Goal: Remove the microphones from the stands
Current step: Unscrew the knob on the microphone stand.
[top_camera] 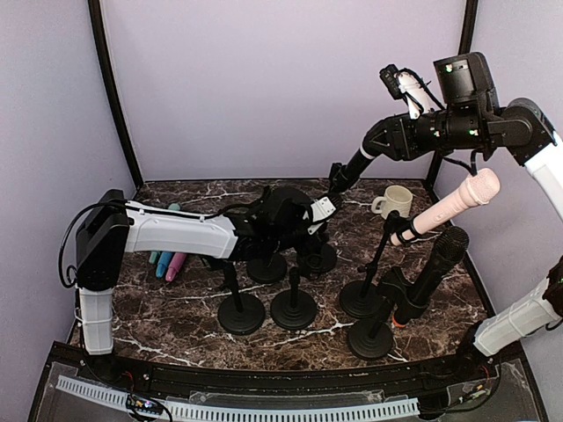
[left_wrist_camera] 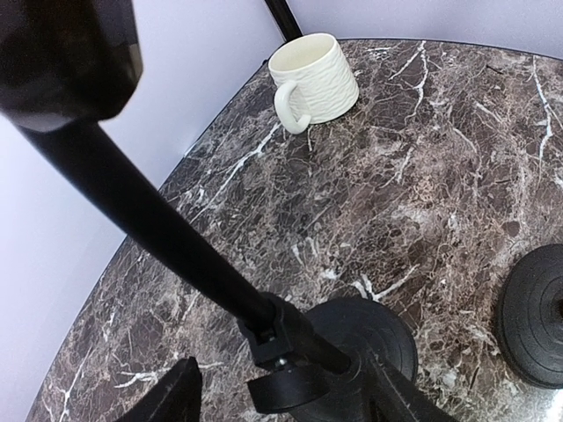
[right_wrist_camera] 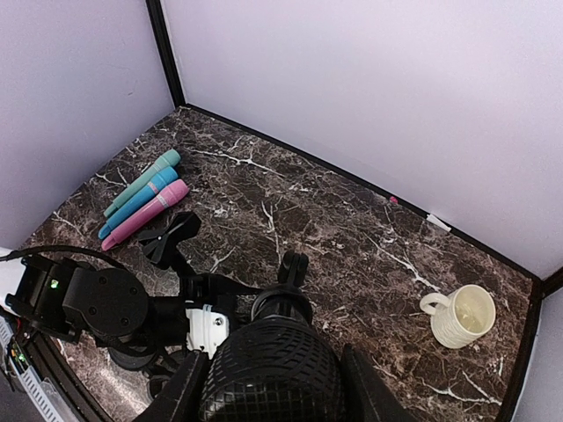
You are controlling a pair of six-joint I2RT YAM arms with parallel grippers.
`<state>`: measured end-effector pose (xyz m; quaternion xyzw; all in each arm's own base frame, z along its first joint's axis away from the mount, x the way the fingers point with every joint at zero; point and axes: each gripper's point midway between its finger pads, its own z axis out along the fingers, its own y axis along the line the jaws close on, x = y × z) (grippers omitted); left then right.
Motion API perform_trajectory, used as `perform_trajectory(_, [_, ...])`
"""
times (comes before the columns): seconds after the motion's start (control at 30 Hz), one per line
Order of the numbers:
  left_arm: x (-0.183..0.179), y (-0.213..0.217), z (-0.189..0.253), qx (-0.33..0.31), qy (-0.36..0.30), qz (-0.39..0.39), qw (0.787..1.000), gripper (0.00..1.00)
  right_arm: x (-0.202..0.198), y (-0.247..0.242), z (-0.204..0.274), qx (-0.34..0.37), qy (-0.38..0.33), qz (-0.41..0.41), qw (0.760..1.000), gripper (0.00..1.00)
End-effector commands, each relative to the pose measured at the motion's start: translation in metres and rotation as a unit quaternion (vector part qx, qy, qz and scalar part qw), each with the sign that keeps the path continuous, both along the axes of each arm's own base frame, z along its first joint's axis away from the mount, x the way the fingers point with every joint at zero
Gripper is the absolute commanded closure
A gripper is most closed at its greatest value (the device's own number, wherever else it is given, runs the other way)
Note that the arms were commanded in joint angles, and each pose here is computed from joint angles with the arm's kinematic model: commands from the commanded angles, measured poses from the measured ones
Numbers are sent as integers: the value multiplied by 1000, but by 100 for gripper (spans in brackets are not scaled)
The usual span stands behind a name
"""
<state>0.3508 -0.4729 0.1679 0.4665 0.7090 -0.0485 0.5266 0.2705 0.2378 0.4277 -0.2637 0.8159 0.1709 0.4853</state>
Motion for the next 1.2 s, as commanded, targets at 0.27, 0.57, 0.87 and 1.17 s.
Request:
perform_trajectory(0.27, [7, 3, 22, -11, -34, 6, 999, 47, 1, 5, 30, 44, -35, 5, 998, 71])
perform_trajectory(0.57, [11, 4, 13, -6, -26, 10, 1000, 43, 1, 6, 29, 45, -33, 7, 998, 71])
perform_trajectory(0.87, [8, 6, 2, 2, -14, 7, 1000, 58, 0, 7, 30, 48, -32, 10, 998, 71])
perform_trajectory(1.17, [5, 11, -12, 9, 3, 12, 1000, 49, -1, 8, 33, 54, -33, 13, 998, 71])
